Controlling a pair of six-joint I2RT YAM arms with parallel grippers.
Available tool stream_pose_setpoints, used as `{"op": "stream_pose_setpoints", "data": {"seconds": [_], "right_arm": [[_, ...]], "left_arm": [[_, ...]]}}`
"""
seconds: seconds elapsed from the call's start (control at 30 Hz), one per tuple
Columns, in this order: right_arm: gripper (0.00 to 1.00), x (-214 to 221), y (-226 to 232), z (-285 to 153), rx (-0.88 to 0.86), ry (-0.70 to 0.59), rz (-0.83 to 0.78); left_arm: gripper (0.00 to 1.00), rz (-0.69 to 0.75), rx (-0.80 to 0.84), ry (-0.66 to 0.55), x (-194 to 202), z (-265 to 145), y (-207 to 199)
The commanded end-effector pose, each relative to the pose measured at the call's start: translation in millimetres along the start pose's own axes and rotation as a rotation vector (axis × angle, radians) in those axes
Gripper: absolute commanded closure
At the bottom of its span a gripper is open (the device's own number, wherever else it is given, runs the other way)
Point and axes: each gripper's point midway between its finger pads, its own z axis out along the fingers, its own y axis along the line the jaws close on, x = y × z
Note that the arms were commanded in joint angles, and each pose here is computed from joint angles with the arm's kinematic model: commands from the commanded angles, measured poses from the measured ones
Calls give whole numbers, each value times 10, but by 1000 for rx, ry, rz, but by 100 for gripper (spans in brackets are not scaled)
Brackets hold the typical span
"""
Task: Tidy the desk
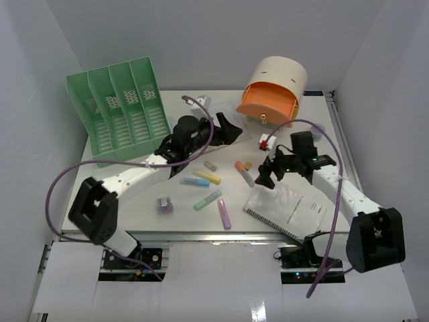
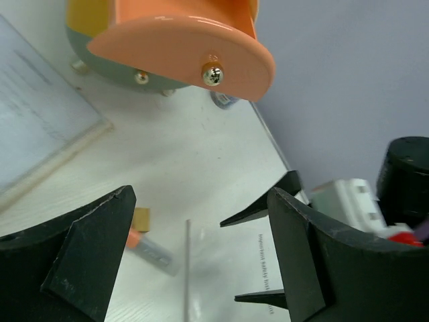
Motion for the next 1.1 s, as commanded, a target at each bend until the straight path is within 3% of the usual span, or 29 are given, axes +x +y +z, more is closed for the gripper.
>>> {"op": "stream_pose_setpoints", "data": {"seconds": [0.0,0.13,0.27,0.53,0.7,0.87,0.97,1.07], "right_arm": [[12,80,-358,262,291,216,-8],[16,107,-416,520,302,281,81],[20,230,-478,707,304,343,119],[33,360,-357,1016,196,369,185],[49,439,-303,1066,164,380,197],[82,500,-213,1090,117,382,195],[91,475,-113,1073,65,367,181],[92,368,14,1002,-10,341,145]], "left_arm": [[9,187,-139,34,90,-657,343],[9,158,-267,80,404,-1156,695],[10,47,-302,48,582,-1581,791],[10,-83,-345,29,934,-1951,1003],[10,-104,-355,54,1054,-1985,1055],[10,-115,-281,81,1159,-1948,969],[10,-111,-262,95,1196,-1944,949],[10,-96,-258,113,1219,-1939,946]]}}
